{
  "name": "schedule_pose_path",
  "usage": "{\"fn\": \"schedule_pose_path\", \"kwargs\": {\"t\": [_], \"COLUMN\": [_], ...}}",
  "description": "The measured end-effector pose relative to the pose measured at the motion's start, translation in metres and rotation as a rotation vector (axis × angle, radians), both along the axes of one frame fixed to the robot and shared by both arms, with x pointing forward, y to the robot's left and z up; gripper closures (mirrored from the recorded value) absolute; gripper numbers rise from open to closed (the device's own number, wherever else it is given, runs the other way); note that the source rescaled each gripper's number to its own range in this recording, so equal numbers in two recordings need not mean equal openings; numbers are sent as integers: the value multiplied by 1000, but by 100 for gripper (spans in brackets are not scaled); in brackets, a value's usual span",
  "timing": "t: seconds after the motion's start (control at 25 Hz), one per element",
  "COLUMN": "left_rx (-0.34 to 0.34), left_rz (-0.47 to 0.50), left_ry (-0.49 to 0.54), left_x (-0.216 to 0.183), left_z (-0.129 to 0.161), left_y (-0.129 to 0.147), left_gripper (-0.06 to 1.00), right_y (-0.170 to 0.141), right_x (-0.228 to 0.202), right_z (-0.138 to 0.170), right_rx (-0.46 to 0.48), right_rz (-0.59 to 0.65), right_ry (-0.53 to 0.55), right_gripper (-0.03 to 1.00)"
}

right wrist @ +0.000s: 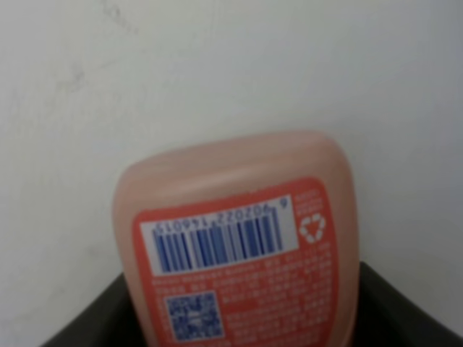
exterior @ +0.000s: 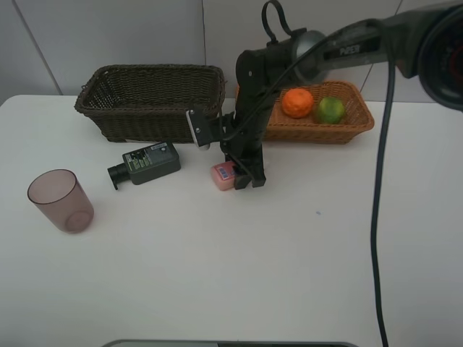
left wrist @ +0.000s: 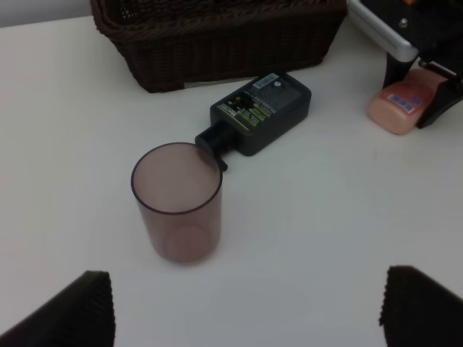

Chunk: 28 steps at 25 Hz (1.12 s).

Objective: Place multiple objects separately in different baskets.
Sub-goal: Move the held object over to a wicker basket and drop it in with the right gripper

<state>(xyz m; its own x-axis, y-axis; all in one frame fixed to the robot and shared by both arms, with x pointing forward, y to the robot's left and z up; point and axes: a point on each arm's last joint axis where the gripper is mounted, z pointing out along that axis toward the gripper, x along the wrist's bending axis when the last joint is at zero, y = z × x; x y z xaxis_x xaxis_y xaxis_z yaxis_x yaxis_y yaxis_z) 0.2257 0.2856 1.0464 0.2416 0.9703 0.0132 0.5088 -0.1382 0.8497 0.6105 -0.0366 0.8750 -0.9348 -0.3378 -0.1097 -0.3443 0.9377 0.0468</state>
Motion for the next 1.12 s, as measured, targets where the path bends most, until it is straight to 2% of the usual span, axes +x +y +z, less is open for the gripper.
{"fn": "schedule_pose_path", "kwargs": {"t": [0.4,0.76,1.12], "left_rx": [0,0,0], "left_rz": [0,0,0], "left_ry": [0,0,0], "left_x": [0,0,0], "left_z": [0,0,0], "left_y": [0,0,0], "left_gripper": [-4,-4,-4], "right_y": [0,2,15], "right_x": [-1,-14,-39], "right_z": [1,56,90], "right_rx": [-1,63,63], "right_rz": [-6,-219,-413], "right_ry": [7,34,52], "right_gripper": [96,96,96]}}
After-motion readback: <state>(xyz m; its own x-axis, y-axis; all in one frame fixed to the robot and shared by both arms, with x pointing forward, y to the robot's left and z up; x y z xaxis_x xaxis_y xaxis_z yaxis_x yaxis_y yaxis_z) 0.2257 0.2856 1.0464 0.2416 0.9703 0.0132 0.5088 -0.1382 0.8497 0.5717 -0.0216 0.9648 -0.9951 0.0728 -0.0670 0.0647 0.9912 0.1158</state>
